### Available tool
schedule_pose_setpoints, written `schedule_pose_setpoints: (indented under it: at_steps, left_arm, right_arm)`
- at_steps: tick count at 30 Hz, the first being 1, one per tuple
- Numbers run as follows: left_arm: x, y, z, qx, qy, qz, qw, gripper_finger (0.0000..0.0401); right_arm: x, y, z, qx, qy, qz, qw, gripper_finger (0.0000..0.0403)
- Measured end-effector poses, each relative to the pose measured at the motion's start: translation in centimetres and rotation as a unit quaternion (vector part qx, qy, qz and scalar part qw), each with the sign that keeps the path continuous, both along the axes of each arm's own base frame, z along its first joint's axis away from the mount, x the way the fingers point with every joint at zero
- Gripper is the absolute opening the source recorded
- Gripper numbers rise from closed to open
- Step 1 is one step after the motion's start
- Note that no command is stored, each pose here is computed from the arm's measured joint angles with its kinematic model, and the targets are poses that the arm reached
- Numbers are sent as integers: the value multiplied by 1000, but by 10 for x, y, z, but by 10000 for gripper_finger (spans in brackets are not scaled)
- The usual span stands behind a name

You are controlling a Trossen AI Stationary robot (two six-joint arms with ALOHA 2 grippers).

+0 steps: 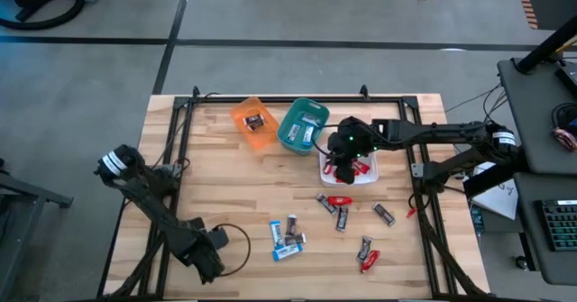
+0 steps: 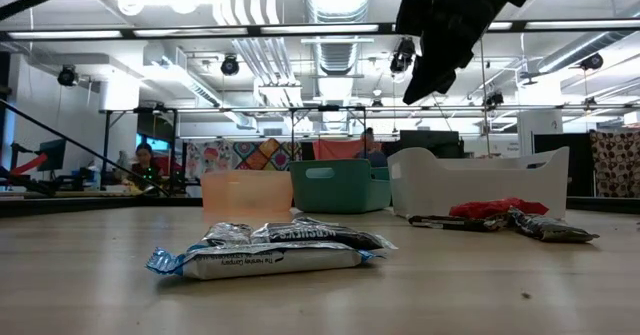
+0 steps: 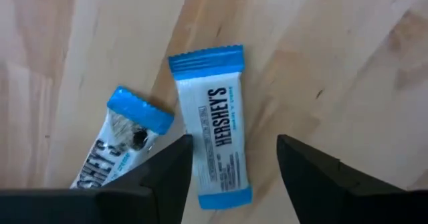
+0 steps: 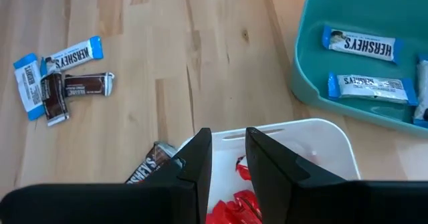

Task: Sort candy
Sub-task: Put the white chocolate bar into the green bin

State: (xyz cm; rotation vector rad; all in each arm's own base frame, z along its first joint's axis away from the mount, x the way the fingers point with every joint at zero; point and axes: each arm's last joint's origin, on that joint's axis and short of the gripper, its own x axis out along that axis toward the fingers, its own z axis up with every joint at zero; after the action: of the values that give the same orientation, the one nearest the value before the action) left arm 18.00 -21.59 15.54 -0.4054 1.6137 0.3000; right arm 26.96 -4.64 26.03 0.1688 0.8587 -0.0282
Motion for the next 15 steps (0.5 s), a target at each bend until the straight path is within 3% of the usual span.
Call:
schedule_pose_setpoints:
  at_steps: [10, 15]
  left_arm:
    - [-2, -6, -20, 38, 24, -8, 999, 198]
    - [-2, -7, -20, 41, 13, -10, 999, 164]
  right_arm:
    - [2, 2, 1, 3, -7, -1, 1000, 84]
    - [2, 2, 1, 2, -7, -1, 1000, 84]
